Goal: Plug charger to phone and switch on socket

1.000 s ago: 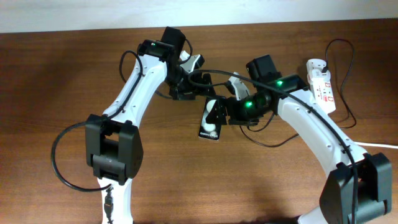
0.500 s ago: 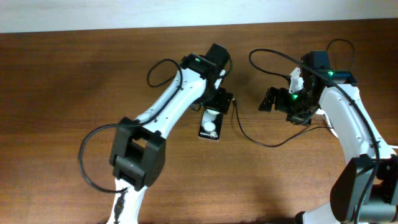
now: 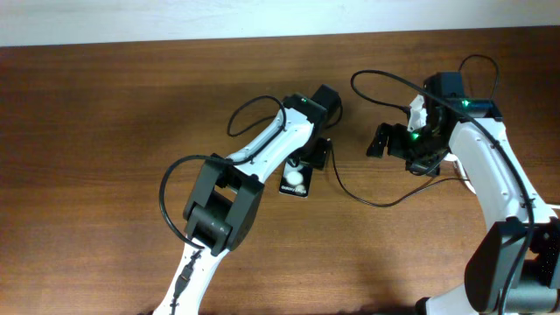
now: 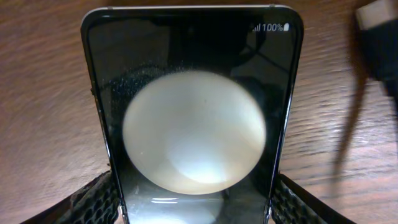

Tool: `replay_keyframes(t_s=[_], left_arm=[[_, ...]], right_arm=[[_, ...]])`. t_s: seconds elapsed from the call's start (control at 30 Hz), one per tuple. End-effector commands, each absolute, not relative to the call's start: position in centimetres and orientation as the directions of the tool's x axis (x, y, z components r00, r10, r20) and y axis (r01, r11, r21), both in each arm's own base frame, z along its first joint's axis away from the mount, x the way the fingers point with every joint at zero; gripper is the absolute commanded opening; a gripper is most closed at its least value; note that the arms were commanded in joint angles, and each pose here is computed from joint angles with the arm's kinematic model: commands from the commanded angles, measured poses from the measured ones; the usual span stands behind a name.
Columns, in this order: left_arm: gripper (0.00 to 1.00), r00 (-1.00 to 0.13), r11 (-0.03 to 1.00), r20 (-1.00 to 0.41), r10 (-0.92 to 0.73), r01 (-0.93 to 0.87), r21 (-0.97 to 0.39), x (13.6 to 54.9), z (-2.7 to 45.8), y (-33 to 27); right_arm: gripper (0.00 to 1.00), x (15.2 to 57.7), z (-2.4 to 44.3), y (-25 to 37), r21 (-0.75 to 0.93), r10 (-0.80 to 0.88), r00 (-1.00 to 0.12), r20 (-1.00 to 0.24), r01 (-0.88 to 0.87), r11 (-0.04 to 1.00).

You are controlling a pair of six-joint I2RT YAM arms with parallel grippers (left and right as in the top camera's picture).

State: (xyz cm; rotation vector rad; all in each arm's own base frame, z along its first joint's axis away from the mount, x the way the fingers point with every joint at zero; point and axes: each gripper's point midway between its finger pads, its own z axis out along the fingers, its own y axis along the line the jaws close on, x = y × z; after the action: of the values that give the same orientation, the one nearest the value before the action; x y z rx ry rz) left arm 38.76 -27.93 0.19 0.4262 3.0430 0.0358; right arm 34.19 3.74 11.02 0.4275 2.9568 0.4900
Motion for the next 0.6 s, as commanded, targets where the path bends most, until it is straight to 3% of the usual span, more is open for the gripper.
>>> replay_keyframes(t_s=[0.0,0.13,0.3,0.37,0.43,0.53,0.57], left_arm=[[0.75,-0.987,0.957,0.004,0.163,0.159,0.243,39.0,-3.5,-22.0],[0.77,-0.997,0.98,0.034,0.064,0.069,0.186,39.9,-3.7,-19.9],[0.88,-0.998,0.988,0.056,0.034,0.042,0.148,40.0,-3.8,-19.5],[0.79,-0.997,0.987,0.057,0.046,0.054,0.149,39.8,-3.8,-19.9],[0.78,-0.998,0.989,0.043,0.046,0.052,0.141,40.1,-3.8,-20.1],[0.89,-0.997,0.99,0.059,0.044,0.051,0.131,39.7,-3.8,-20.2],[0.89,-0.997,0.99,0.064,0.047,0.055,0.13,39.6,-3.8,-20.3]], right_arm=[[0.99,34.4,11.4,3.4,0.326,0.299,-0.951,-0.083,0.258,0.909],[0.99,34.4,11.4,3.4,0.326,0.299,-0.951,-0.083,0.258,0.909],[0.99,34.4,11.4,3.4,0.326,0.299,-0.951,-0.083,0.258,0.909],[0.98,34.4,11.4,3.4,0.326,0.299,-0.951,-0.083,0.258,0.909],[0.99,34.4,11.4,3.4,0.326,0.299,-0.951,-0.083,0.258,0.909],[0.99,34.4,11.4,3.4,0.326,0.299,-0.951,-0.083,0.258,0.909],[0.99,34.4,11.4,3.4,0.326,0.299,-0.951,-0.083,0.258,0.909]])
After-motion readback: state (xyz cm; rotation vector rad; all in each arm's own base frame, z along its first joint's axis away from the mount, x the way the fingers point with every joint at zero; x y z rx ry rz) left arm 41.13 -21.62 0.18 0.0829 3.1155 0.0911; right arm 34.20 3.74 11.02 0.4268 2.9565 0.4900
